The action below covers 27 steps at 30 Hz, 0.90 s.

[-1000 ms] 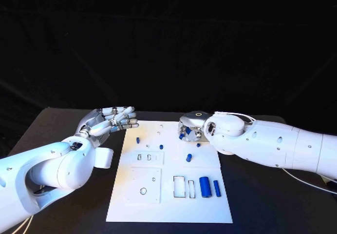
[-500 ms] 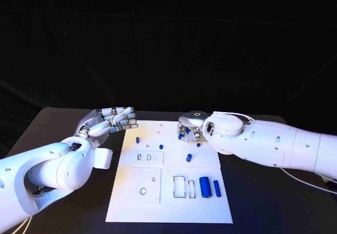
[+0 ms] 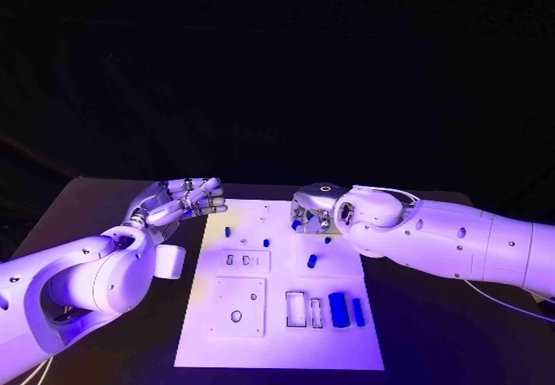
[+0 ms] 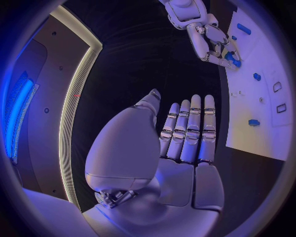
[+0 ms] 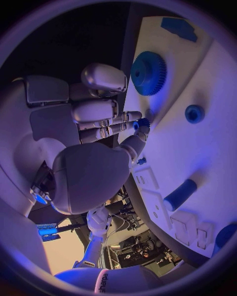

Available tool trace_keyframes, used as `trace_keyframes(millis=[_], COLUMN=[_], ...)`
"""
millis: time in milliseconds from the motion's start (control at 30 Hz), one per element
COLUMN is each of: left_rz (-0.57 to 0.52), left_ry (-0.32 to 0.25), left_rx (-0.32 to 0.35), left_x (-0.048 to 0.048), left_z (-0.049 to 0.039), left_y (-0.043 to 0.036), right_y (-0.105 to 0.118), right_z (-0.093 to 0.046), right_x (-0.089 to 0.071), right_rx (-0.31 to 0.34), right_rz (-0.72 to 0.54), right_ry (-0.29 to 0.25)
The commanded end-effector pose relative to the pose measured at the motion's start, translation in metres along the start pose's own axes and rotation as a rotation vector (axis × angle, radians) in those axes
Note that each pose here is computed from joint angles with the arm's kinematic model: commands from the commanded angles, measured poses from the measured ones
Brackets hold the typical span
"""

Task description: Assemble the parts on the task board

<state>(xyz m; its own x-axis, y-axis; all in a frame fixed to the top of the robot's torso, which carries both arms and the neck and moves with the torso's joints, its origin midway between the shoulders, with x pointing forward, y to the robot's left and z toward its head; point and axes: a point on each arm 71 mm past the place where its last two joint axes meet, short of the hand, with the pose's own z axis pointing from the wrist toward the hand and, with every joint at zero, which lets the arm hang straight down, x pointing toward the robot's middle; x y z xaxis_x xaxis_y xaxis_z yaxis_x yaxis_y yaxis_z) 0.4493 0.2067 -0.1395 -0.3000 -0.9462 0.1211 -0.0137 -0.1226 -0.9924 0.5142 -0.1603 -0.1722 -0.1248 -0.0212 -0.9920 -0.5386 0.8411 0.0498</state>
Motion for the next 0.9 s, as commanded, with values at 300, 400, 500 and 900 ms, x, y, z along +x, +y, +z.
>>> trace_keyframes(millis=[300, 400, 500, 900], left_rz=[-0.003, -0.003, -0.004, -0.008], left_ry=[0.021, 0.023, 0.026, 0.034], left_rx=[0.006, 0.006, 0.006, 0.005], left_x=[0.0020, 0.0027, 0.0038, 0.0068], left_z=[0.0009, 0.0010, 0.0014, 0.0023], left_y=[-0.0015, -0.0015, -0.0014, -0.0010], right_y=[0.012, 0.015, 0.020, 0.028], right_z=[0.018, 0.024, 0.032, 0.051], right_x=[-0.021, -0.023, -0.024, -0.016], right_rx=[0.018, 0.015, 0.010, 0.009], right_rz=[-0.027, -0.029, -0.031, -0.035], right_ry=[-0.159, -0.173, -0.182, -0.174])
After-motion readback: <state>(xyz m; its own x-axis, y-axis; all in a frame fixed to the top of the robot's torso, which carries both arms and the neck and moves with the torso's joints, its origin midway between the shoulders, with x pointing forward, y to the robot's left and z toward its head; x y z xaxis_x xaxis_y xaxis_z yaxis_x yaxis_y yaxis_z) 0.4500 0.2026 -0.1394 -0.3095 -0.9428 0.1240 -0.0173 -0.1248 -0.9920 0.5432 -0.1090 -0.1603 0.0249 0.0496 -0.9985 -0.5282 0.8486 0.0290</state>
